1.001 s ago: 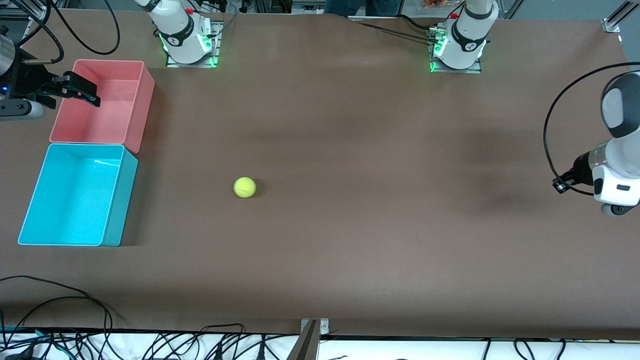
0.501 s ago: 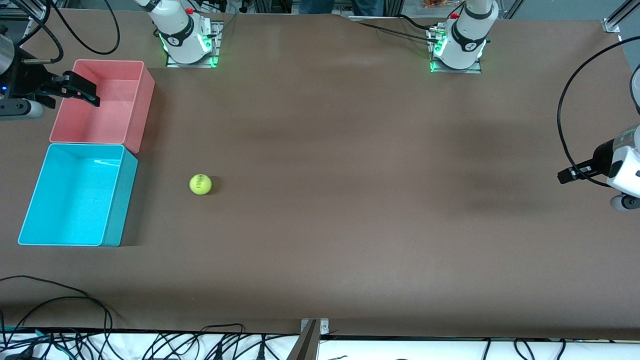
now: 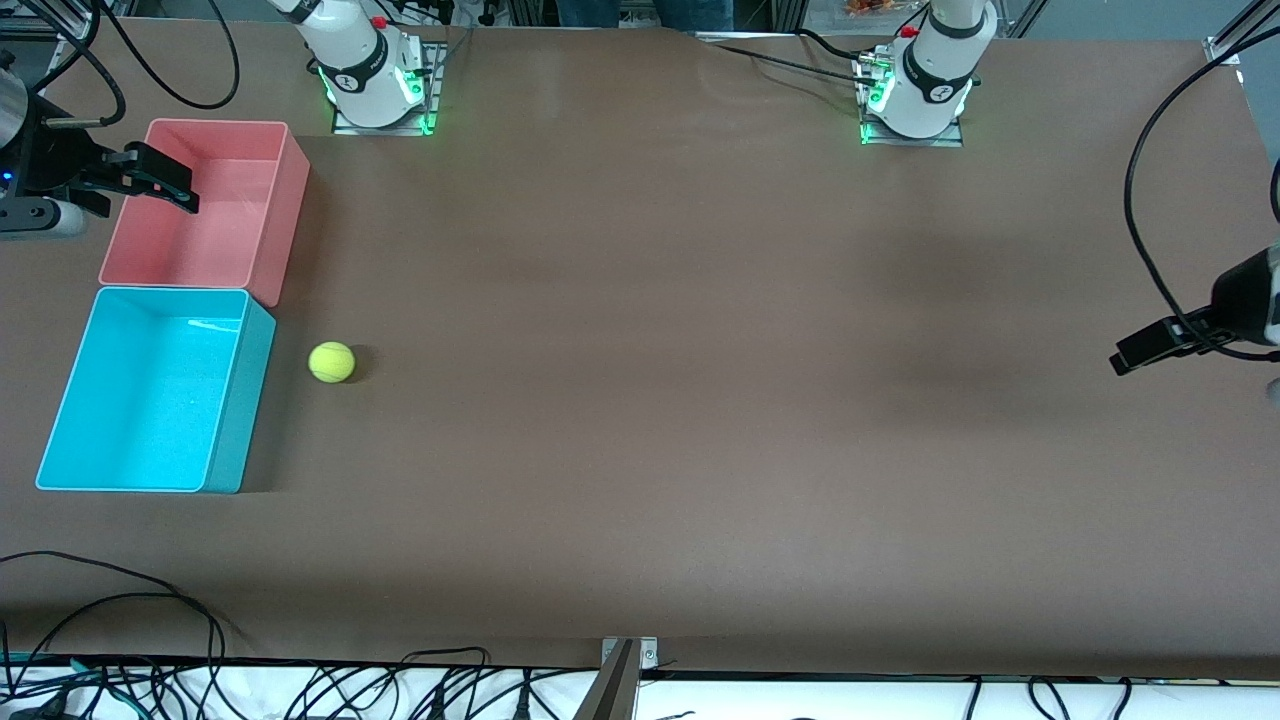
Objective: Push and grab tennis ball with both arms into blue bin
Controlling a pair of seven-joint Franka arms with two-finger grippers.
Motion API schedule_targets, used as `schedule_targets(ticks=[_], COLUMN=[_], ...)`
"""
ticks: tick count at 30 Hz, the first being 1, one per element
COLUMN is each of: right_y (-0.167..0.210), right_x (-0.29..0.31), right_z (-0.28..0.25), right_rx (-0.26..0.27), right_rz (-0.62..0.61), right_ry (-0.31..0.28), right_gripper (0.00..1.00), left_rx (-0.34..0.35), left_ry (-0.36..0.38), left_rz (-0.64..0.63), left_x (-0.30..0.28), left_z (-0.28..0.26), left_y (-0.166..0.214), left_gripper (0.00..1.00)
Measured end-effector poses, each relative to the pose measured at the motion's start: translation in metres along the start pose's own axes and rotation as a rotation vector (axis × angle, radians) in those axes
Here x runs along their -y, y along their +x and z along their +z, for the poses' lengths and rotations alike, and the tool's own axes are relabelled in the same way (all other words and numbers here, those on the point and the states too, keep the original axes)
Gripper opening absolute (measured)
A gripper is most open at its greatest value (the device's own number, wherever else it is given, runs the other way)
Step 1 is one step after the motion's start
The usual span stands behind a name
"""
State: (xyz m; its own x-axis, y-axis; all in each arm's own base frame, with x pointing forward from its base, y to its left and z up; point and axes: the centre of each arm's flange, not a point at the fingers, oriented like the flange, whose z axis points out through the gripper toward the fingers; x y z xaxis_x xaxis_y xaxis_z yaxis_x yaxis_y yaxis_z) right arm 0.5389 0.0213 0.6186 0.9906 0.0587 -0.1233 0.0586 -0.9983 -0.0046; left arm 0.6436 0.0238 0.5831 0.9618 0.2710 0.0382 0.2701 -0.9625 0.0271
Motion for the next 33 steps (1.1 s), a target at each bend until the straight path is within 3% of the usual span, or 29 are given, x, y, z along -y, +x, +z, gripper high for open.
schedule_targets(ticks=[11,24,33], right_y=[0.002,0.019,0.043], right_x=[-0.005,-0.011,-0.009], right_z=[0.002,0.026,0.068], right_rx=[-0.003,0.03,0.054], right_rz=[0.009,0.014,0.007], right_ry=[0.001,-0.013,-0.01], right_gripper=[1.0,1.0,1.0], left_rx=[-0.005,-0.015,0.027], left_ry=[-0.022,-0.024,-0.059], left_rz=[-0.004,-0.03,-0.056], left_x=[0.003,0.019,0.027], left_z=[-0.009,-0.024,-0.029], left_y=[-0.001,-0.004,-0.024], left_gripper=[1.0,1.0,1.0])
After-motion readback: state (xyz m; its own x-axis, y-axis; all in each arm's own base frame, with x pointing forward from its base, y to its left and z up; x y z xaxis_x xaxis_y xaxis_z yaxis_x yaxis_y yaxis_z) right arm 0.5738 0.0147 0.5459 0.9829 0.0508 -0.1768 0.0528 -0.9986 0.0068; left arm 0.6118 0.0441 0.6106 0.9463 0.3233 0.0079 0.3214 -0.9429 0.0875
